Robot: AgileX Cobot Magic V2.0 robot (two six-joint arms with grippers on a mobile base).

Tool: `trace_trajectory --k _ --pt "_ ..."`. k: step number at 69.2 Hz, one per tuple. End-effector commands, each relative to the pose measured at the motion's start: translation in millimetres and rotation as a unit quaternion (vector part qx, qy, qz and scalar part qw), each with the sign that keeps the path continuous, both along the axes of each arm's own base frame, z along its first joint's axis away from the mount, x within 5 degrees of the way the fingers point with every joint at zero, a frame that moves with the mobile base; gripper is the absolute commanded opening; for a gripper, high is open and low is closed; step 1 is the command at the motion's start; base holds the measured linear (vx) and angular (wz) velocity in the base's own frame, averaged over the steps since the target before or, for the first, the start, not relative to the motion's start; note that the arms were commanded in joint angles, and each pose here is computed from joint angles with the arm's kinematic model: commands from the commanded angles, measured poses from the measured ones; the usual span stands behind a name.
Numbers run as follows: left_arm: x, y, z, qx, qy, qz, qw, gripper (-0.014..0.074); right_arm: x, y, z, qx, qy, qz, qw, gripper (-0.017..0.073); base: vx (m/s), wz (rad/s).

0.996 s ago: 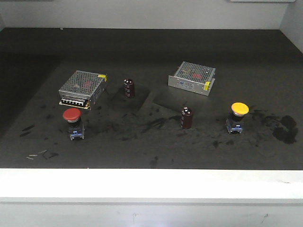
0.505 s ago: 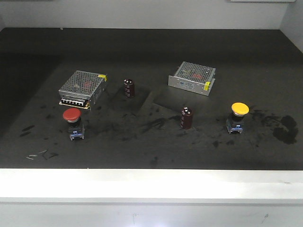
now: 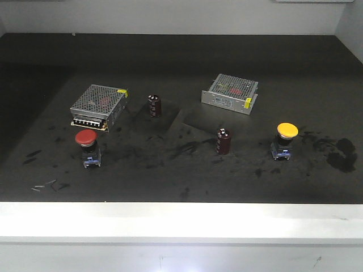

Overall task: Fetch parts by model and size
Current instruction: 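Reach the left gripper down to the red-capped emergency stop button and grasp it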

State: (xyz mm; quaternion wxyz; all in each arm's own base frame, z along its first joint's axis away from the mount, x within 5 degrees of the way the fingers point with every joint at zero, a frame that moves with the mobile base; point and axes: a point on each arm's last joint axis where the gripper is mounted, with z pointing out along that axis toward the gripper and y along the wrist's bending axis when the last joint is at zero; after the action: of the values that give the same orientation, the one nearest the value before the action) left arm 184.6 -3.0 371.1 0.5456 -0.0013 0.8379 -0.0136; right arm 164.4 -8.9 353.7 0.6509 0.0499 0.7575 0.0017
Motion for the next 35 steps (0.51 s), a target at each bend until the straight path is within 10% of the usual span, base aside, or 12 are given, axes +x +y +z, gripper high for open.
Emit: trace_trajectory --k 1,35 --pt "0 -0.3 18 -0.014 -0.05 0.002 0.999 0.0591 1 0 17 -0.01 -0.045 0.002 0.999 0.0665 0.0 0.0" --pt "23 -13.5 23 -0.067 0.079 -0.037 0.994 0.059 2 0 16 -0.01 -0.044 0.002 0.999 0.0632 0.0 0.0"
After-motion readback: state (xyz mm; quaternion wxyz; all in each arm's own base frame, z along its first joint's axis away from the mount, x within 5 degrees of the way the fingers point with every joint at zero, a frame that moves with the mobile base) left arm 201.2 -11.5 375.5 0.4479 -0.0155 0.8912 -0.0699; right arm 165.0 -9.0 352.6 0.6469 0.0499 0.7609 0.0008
